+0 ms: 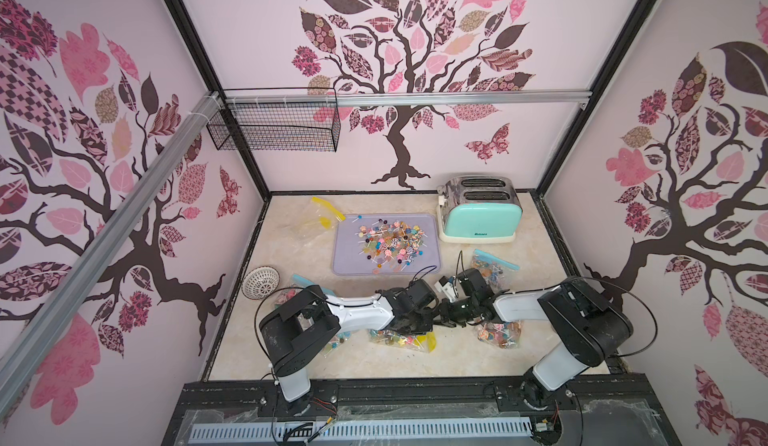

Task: Pour candies out of the ziploc bag
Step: Open the ziploc bag at the center of the board.

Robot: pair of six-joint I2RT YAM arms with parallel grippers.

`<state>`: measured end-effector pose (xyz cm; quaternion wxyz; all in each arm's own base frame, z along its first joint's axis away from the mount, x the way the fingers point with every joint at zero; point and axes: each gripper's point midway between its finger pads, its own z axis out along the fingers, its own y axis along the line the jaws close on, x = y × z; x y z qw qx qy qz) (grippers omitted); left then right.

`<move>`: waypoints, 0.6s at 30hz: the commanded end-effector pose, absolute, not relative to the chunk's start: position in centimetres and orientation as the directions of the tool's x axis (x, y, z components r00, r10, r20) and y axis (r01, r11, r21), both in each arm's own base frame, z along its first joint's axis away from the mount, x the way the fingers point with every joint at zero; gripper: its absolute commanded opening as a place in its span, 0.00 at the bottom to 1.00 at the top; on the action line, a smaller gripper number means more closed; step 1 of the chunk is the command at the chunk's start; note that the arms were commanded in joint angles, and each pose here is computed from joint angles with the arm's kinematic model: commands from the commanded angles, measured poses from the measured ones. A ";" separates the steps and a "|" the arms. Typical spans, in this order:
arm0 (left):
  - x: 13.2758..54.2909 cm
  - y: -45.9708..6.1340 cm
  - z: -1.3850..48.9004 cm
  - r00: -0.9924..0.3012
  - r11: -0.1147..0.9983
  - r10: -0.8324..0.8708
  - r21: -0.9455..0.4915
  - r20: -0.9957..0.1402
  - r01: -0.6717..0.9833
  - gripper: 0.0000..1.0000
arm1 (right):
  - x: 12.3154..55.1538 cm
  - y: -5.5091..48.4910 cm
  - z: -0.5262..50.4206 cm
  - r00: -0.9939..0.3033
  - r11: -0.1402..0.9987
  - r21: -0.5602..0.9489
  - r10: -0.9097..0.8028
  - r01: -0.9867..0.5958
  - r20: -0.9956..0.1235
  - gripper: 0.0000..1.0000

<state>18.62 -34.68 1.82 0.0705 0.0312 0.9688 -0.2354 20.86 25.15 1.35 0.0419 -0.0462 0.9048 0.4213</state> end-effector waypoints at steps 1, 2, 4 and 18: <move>19.3 -30.6 0.3 -0.984 0.959 -0.071 -0.281 -0.164 -0.022 0.00 | 20.0 21.6 -2.0 -0.998 0.809 0.586 -0.009 -0.047 -0.068 0.00; 19.5 -30.2 0.1 -0.982 0.965 -0.086 -0.260 -0.168 -0.040 0.00 | 20.0 21.5 -2.1 -0.998 0.815 0.578 -0.001 -0.040 -0.067 0.00; 19.5 -29.7 -0.5 -0.980 0.971 -0.106 -0.230 -0.166 -0.066 0.00 | 20.1 21.4 -2.2 -0.997 0.837 0.545 0.007 -0.034 -0.073 0.00; 20.0 -29.0 0.3 -0.949 0.963 -0.174 -0.247 -0.263 -0.108 0.00 | 20.3 18.7 -2.7 -0.993 0.944 0.330 0.064 0.028 -0.098 0.00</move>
